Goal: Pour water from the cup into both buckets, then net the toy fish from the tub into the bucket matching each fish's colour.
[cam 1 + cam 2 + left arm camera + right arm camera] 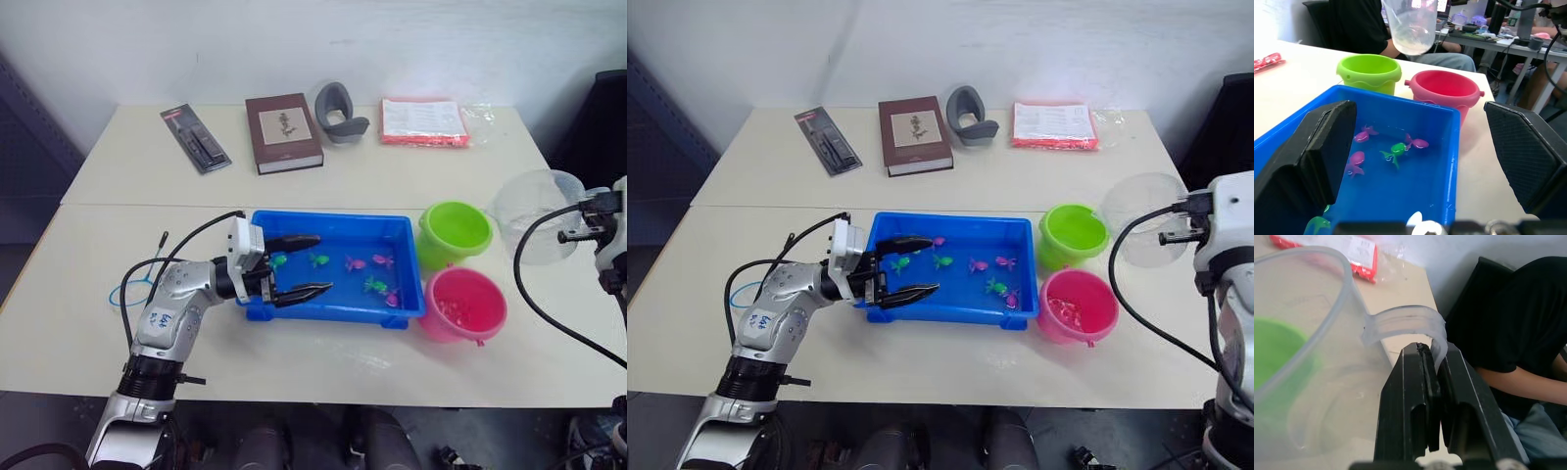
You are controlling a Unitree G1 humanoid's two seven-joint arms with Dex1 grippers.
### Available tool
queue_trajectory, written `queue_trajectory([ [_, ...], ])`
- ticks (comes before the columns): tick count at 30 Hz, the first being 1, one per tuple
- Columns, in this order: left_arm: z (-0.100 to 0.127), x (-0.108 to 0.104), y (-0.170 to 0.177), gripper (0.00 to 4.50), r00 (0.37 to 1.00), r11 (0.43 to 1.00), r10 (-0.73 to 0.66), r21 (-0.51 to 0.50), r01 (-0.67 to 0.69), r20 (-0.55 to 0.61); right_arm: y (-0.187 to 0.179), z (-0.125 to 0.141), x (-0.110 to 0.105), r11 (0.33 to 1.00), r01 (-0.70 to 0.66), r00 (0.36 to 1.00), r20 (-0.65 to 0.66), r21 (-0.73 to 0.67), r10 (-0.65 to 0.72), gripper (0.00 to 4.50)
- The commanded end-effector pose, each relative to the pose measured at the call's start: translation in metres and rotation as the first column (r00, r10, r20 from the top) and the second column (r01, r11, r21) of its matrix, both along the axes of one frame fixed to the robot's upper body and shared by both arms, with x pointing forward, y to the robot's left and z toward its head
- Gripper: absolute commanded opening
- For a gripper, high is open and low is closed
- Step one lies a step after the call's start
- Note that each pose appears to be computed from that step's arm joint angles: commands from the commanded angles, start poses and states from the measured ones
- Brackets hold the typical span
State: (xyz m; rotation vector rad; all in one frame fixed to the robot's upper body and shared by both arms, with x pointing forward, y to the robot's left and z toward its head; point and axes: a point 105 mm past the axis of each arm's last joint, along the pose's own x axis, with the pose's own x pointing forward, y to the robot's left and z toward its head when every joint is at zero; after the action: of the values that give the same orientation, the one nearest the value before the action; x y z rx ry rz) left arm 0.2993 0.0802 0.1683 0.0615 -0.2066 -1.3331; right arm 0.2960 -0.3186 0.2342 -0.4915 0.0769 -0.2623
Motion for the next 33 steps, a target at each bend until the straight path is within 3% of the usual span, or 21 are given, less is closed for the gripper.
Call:
queue_trajectory([
  [1, 0.01, 0.003, 0.003, 4.5, 0.997, 0.999, 0.043, -0.026, -0.042, 0.06, -0.001, 0.023, 0.009, 0.982, 0.025, 0.998, 0.054, -0.187, -0.015, 0.02],
  [7, 0.003, 0.003, 0.001, 4.5, 0.997, 0.999, 0.05, 0.003, -0.05, 0.067, 0.012, 0.029, 0.024, 0.91, 0.017, 0.996, 0.083, -0.413, 0.019, 0.02],
  [13, 0.001, 0.005, 0.005, 4.5, 0.995, 0.997, 0.075, 0.001, -0.076, 0.071, 0.018, 0.037, 0.03, 0.845, 0.044, 0.99, 0.138, -0.534, 0.036, 0.02],
  [17, -0.001, 0.004, 0.005, 4.5, 0.995, 0.997, 0.073, 0.003, -0.073, 0.071, 0.027, 0.045, 0.036, 0.691, 0.06, 0.987, 0.146, -0.721, 0.067, 0.02],
  [21, -0.002, 0.004, 0.005, 4.5, 0.995, 0.997, 0.071, 0.008, -0.072, 0.073, 0.032, 0.049, 0.039, 0.592, 0.074, 0.983, 0.158, -0.803, 0.092, 0.02],
  [33, 0.001, 0.006, 0.003, 4.5, 0.994, 0.998, 0.07, -0.003, -0.07, 0.082, 0.04, 0.043, 0.048, 0.518, 0.084, 0.975, 0.177, -0.852, 0.134, 0.02],
])
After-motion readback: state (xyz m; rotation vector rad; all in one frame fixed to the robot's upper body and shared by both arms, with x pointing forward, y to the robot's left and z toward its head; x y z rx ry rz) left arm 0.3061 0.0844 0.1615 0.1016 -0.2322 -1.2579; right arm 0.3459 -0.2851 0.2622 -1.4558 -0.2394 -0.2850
